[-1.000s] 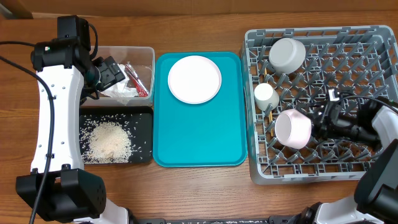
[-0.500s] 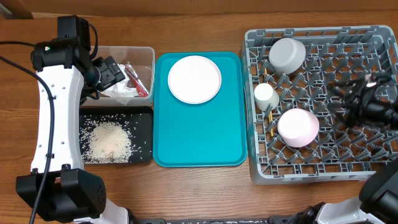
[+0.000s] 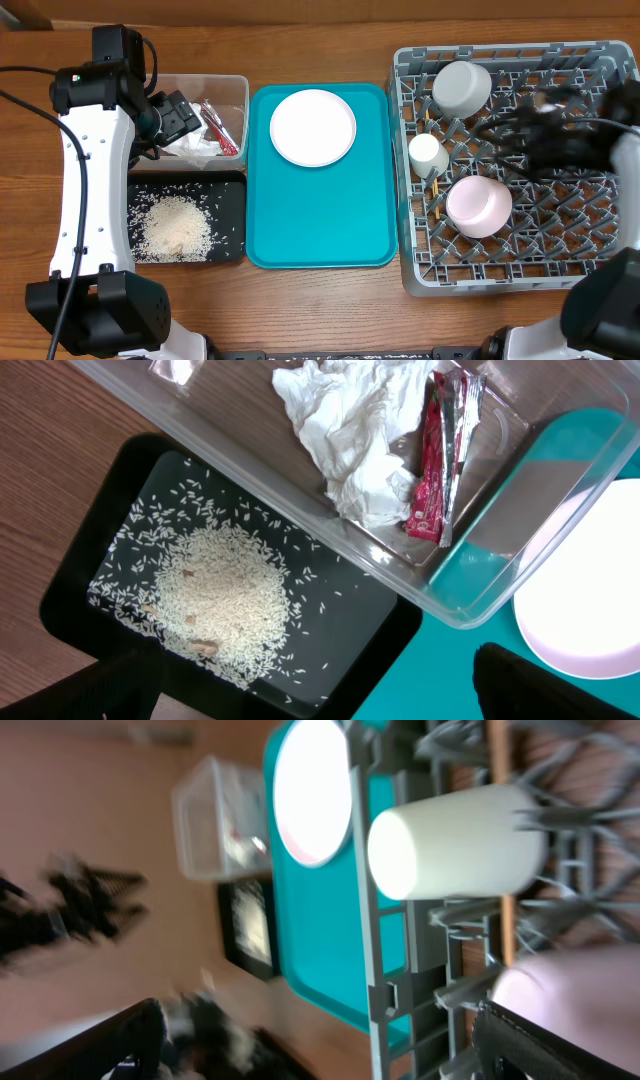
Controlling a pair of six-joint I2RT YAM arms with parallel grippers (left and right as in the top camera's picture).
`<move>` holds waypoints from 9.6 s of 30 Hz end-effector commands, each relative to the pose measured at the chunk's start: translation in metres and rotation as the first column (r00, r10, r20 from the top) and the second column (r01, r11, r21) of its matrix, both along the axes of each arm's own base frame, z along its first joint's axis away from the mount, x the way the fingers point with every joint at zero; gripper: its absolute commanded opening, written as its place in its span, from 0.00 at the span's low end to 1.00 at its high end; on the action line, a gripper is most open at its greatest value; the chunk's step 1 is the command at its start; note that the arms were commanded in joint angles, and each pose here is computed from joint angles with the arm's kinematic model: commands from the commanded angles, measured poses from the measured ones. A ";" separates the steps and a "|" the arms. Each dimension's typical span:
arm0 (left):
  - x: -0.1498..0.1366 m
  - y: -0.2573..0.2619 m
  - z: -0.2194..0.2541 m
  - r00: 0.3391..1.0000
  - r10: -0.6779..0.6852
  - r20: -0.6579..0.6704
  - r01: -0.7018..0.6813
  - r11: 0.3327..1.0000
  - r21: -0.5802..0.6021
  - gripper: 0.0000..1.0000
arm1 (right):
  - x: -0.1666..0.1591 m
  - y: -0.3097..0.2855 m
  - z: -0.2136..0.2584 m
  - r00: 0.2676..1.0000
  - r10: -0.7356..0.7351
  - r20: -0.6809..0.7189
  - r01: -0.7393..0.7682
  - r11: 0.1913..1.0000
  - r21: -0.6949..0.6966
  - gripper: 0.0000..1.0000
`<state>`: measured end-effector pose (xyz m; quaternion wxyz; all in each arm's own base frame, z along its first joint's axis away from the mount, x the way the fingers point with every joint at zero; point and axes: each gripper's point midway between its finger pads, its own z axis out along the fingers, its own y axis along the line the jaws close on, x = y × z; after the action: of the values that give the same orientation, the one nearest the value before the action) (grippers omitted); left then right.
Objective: Sort waste into correct bins and load items into the dishwasher
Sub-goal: 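Release the bowl and move the right gripper back to the tray, then grasp the edge of the pink plate with the right gripper, then lift the pink plate and carry it right into the dish rack, then stand the pink plate upright in the rack and release it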
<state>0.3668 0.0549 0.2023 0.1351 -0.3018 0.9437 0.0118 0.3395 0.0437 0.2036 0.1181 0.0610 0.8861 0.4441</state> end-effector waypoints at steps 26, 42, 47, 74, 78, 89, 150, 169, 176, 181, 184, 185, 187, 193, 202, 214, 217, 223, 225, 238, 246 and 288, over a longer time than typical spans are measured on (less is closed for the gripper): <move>0.003 0.002 0.008 1.000 0.003 0.025 -0.004 1.000 0.006 1.00 | 0.037 0.266 -0.072 0.869 0.356 0.343 -0.024 0.723 -0.690 1.00; 0.003 0.002 0.008 1.000 0.003 0.025 -0.004 1.000 0.006 1.00 | 0.042 0.290 -0.186 0.892 0.406 0.200 -0.164 0.701 -0.694 1.00; 0.003 0.002 0.008 1.000 0.003 0.025 -0.004 1.000 0.006 1.00 | 0.016 0.297 -0.192 0.887 0.451 0.104 -0.289 0.716 -0.635 1.00; 0.003 0.002 0.008 1.000 0.003 0.025 -0.004 1.000 0.006 1.00 | -0.104 0.348 -0.162 0.663 0.748 -0.044 -0.735 0.638 -0.230 1.00; 0.003 0.002 0.008 1.000 0.003 0.025 -0.004 1.000 0.006 1.00 | -0.094 0.346 -0.127 0.677 0.736 -0.015 -0.723 0.661 -0.200 1.00; 0.003 0.002 0.008 1.000 0.003 0.025 -0.004 1.000 0.006 1.00 | -0.013 0.248 -0.087 0.885 0.466 -0.005 -0.312 0.585 -0.749 1.00; 0.003 0.002 0.008 1.000 0.003 0.025 -0.004 1.000 0.006 1.00 | -0.026 0.242 -0.181 0.915 0.403 0.001 -0.285 0.649 -0.705 0.66; 0.003 0.002 0.008 1.000 0.003 0.025 -0.004 1.000 0.006 1.00 | -0.037 0.223 -0.203 0.929 0.369 -0.037 -0.274 0.616 -0.738 0.53; 0.003 0.002 0.008 1.000 0.003 0.025 -0.004 1.000 0.006 1.00 | -0.033 0.219 -0.203 0.933 0.360 -0.025 -0.252 0.600 -0.759 0.15; 0.003 0.002 0.008 1.000 0.003 0.025 -0.004 1.000 0.006 1.00 | -0.014 0.215 -0.191 0.940 0.339 0.039 -0.174 0.574 -0.801 0.04; 0.003 0.002 0.008 1.000 0.003 0.025 -0.004 1.000 0.006 1.00 | 0.004 0.215 -0.156 0.941 0.320 0.109 -0.097 0.563 -0.821 0.04; 0.003 0.002 0.008 1.000 0.003 0.025 -0.004 1.000 0.006 1.00 | 0.010 0.215 -0.140 0.940 0.313 0.137 -0.067 0.562 -0.825 0.04; 0.003 0.002 0.008 1.000 0.003 0.025 -0.004 1.000 0.006 1.00 | 0.024 0.213 -0.100 0.933 0.293 0.211 0.014 0.554 -0.832 0.04; 0.003 0.002 0.008 1.000 0.003 0.025 -0.004 1.000 0.006 1.00 | 0.052 0.155 0.029 0.865 0.192 0.465 0.382 0.350 -0.855 0.04; 0.003 0.002 0.008 1.000 0.004 0.025 -0.004 1.000 0.006 1.00 | 0.044 0.048 0.147 0.727 0.206 0.655 0.685 -0.278 -0.673 0.04; 0.003 0.002 0.008 1.000 0.003 0.025 -0.004 1.000 0.006 1.00 | 0.060 -0.066 0.109 0.845 -0.032 0.534 0.497 -0.322 -0.806 0.04; 0.003 0.002 0.008 1.000 0.003 0.025 -0.004 1.000 0.006 1.00 | 0.060 -0.090 0.097 0.863 -0.089 0.497 0.447 -0.324 -0.834 0.04; 0.003 0.002 0.008 1.000 0.003 0.025 -0.004 1.000 0.006 1.00 | 0.056 -0.115 0.081 0.880 -0.145 0.451 0.383 -0.345 -0.857 0.04; 0.003 0.002 0.008 1.000 0.003 0.025 -0.004 1.000 0.006 1.00 | 0.053 -0.121 0.072 0.888 -0.157 0.433 0.358 -0.355 -0.864 0.04; 0.003 0.002 0.008 1.000 0.003 0.025 -0.004 1.000 0.006 1.00 | 0.039 -0.138 0.016 0.926 -0.180 0.331 0.242 -0.390 -0.888 0.04; 0.003 0.002 0.008 1.000 0.003 0.025 -0.004 1.000 0.006 1.00 | 0.049 -0.126 0.003 0.925 -0.183 0.334 0.275 -0.287 -0.918 0.05; 0.003 0.002 0.008 1.000 0.003 0.025 -0.004 1.000 0.006 1.00 | 0.055 0.076 0.052 0.943 0.053 0.328 0.148 0.817 -0.557 1.00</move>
<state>0.3668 0.0549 0.2023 0.1351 -0.3018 0.9437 0.0118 0.3940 0.1146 0.2441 0.2762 -0.0254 0.9504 0.1407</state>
